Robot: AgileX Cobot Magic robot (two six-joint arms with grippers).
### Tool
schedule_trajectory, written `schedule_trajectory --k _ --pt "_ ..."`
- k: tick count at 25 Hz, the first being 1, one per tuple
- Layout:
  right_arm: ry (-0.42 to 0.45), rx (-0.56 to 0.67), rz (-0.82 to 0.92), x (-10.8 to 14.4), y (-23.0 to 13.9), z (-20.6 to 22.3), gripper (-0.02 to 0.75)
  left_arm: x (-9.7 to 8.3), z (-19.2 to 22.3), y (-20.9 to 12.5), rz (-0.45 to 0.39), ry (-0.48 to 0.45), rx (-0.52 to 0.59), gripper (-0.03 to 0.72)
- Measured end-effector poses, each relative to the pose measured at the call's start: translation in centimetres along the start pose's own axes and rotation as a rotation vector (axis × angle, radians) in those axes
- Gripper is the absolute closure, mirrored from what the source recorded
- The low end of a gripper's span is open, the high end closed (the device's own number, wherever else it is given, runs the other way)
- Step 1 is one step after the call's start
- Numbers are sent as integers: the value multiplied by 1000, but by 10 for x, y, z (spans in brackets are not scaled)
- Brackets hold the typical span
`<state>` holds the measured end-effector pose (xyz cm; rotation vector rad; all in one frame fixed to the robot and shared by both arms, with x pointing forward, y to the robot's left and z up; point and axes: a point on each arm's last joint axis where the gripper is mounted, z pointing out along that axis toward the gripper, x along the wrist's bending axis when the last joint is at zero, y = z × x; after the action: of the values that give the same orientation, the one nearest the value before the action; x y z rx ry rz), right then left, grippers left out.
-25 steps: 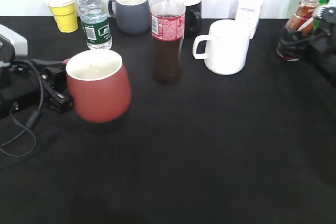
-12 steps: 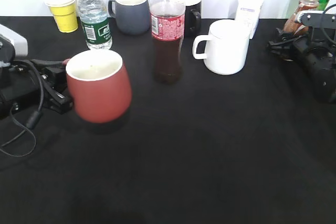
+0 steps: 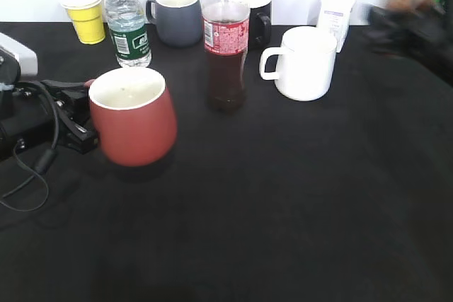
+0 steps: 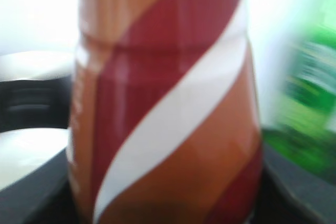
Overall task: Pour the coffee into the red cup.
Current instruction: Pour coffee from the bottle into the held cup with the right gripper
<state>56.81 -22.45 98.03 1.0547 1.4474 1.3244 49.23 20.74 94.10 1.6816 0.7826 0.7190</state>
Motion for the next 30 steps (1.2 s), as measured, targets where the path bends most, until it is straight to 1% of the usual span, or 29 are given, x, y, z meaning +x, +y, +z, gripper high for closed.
schedule_trajectory --k 2,4,6,8,11,14,16,18,23,30 --pt "123 -35 -17 38 15 -4 209 0 0 0 0 0 0 631" --pt "241 -10 -39 77 15 -8 209 0 0 0 1 -2 0 631" --pt "344 -20 -68 111 19 -15 209 0 0 0 2 -3 0 631" --pt "421 -21 -83 137 22 -18 209 -2 0 0 13 -18 3 631" --pt "495 -21 -126 167 21 -14 209 -5 0 -1 41 -55 8 631" --pt "546 -7 -233 175 15 -15 209 -11 0 -1 88 -121 12 631" --pt "567 7 -371 176 10 -16 209 -15 -1 1 110 -160 -14 630" --pt "575 -21 -512 176 9 -16 209 -16 -1 1 120 -176 -17 630" --pt "576 -102 -780 176 9 -16 209 -16 -1 -1 124 -177 -1 630" --pt "569 -185 -1053 176 9 -16 209 -16 -1 -1 126 -178 0 627"
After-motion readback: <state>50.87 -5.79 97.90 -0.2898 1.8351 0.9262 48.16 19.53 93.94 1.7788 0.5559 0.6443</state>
